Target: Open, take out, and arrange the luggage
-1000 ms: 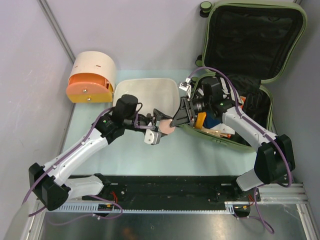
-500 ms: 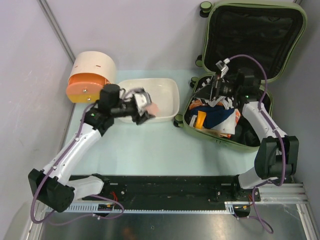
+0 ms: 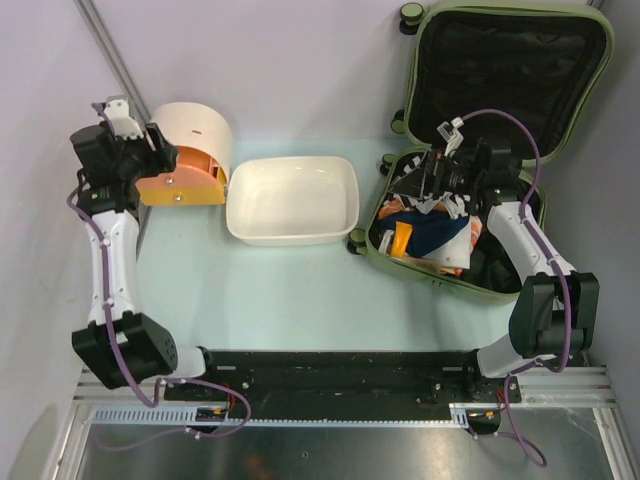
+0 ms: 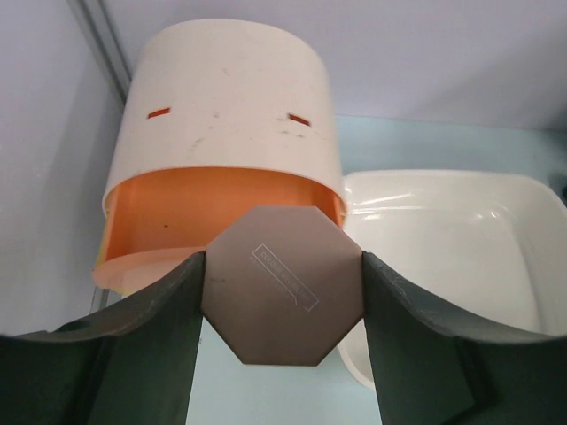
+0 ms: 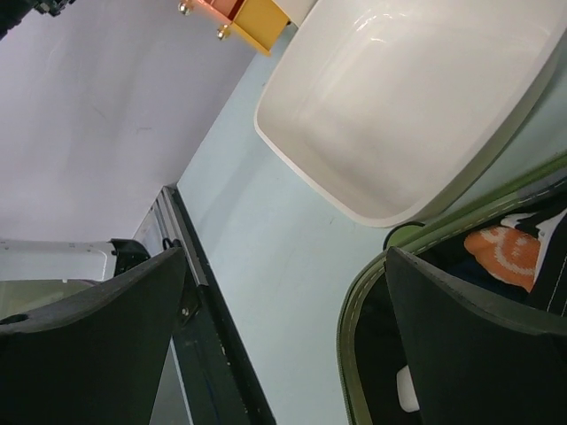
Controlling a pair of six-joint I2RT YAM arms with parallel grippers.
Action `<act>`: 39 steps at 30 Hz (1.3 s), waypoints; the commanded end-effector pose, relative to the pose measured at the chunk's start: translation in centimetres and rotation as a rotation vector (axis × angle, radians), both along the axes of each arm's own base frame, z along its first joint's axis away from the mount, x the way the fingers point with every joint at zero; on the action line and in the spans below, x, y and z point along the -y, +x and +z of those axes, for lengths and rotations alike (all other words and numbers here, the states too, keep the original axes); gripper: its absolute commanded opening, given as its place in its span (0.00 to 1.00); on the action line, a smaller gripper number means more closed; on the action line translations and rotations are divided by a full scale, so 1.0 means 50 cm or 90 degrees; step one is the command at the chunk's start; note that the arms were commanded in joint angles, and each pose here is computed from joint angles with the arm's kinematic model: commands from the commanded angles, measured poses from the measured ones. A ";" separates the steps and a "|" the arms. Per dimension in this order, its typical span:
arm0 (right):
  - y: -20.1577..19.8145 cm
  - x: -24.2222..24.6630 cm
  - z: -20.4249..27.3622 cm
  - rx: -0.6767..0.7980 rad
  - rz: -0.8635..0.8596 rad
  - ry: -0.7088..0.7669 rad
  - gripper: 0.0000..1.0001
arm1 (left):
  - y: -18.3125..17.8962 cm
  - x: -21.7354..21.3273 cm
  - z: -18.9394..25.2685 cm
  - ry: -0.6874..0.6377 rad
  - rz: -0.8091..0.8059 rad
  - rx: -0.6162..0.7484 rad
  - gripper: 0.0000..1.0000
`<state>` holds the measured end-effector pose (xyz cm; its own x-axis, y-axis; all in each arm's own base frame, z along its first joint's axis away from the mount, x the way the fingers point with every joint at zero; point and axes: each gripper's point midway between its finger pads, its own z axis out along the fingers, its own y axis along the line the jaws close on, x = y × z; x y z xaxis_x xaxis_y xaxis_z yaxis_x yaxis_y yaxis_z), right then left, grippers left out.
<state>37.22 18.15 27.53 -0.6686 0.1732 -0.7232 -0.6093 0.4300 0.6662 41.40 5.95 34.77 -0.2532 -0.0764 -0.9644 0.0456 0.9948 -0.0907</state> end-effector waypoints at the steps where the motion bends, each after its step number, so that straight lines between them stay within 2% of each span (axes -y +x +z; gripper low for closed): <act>1: 0.003 -0.001 0.032 0.043 0.002 -0.010 1.00 | 0.036 -0.059 0.002 -0.090 0.083 -0.012 0.00; 11: -0.007 -0.007 0.020 0.040 0.015 -0.022 1.00 | 0.141 -0.120 -0.022 -0.077 0.081 -0.022 0.00; 19: -0.006 -0.006 0.014 0.034 0.015 -0.024 1.00 | 0.178 -0.122 -0.038 -0.053 0.069 -0.013 0.00; 30: -0.003 -0.006 0.004 0.024 0.015 -0.024 1.00 | 0.143 -0.108 -0.117 -0.032 0.067 -0.056 0.00; 39: 0.002 -0.012 0.000 0.021 0.019 -0.020 1.00 | 0.115 -0.093 -0.117 -0.032 0.059 -0.056 0.00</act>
